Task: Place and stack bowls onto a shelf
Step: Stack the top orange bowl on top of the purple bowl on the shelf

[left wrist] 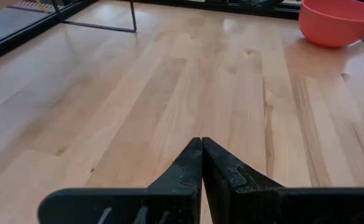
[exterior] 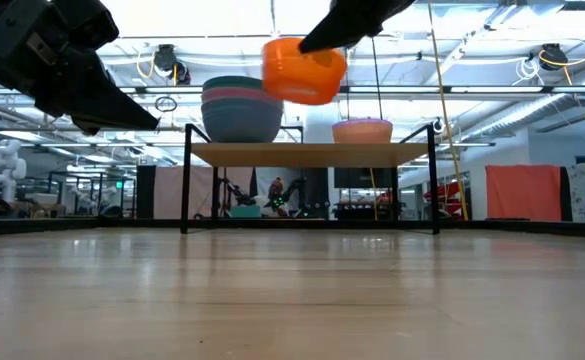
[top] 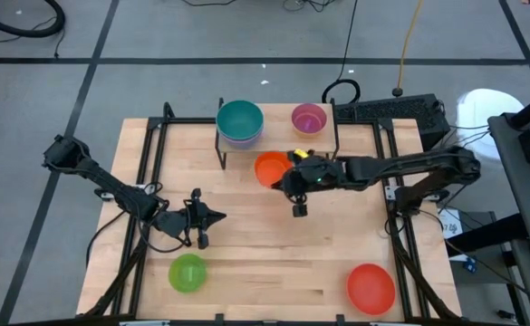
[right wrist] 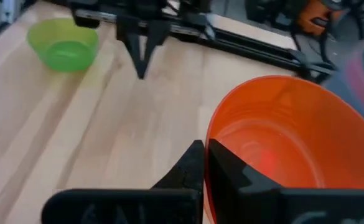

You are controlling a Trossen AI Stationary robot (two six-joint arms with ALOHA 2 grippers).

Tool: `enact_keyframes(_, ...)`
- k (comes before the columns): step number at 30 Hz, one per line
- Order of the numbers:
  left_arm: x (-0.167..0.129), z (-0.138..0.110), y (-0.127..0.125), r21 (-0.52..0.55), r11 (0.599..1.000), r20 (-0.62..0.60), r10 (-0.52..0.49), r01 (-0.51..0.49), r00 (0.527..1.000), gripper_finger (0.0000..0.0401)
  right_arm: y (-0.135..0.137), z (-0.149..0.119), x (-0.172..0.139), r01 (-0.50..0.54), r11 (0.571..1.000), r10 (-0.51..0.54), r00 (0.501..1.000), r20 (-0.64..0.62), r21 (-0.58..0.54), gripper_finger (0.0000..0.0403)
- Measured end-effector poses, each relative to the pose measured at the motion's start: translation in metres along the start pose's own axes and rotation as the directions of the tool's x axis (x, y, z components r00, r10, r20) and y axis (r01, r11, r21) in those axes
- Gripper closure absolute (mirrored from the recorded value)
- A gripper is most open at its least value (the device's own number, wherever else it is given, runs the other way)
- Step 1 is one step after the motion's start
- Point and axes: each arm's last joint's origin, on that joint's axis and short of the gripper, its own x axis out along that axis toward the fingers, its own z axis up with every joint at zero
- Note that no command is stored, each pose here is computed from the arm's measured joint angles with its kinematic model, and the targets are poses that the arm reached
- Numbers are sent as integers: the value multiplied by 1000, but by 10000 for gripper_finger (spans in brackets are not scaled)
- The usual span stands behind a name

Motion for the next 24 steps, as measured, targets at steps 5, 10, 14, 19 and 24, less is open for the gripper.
enact_keyframes(5, 1, 0, 1, -3, 1000, 1, 7, -7, 1000, 391, -16, 2, -23, 68, 998, -68, 998, 4, 17, 403)
enact_keyframes(10, 3, 2, 5, -10, 1000, 2, 27, -27, 1000, 391, -36, 0, -36, 170, 985, -170, 985, 2, 33, 403)
enact_keyframes(14, 4, 2, 7, -11, 999, 3, 39, -39, 999, 391, -54, -4, -40, 224, 973, -224, 975, -11, 52, 403)
enact_keyframes(19, 4, 2, 7, -9, 999, 3, 39, -39, 999, 391, -78, -14, -44, 295, 952, -292, 955, -47, 76, 403)
enact_keyframes(24, 4, 2, 7, -10, 999, 3, 39, -39, 999, 391, -103, -24, -49, 371, 921, -363, 928, -85, 116, 403)
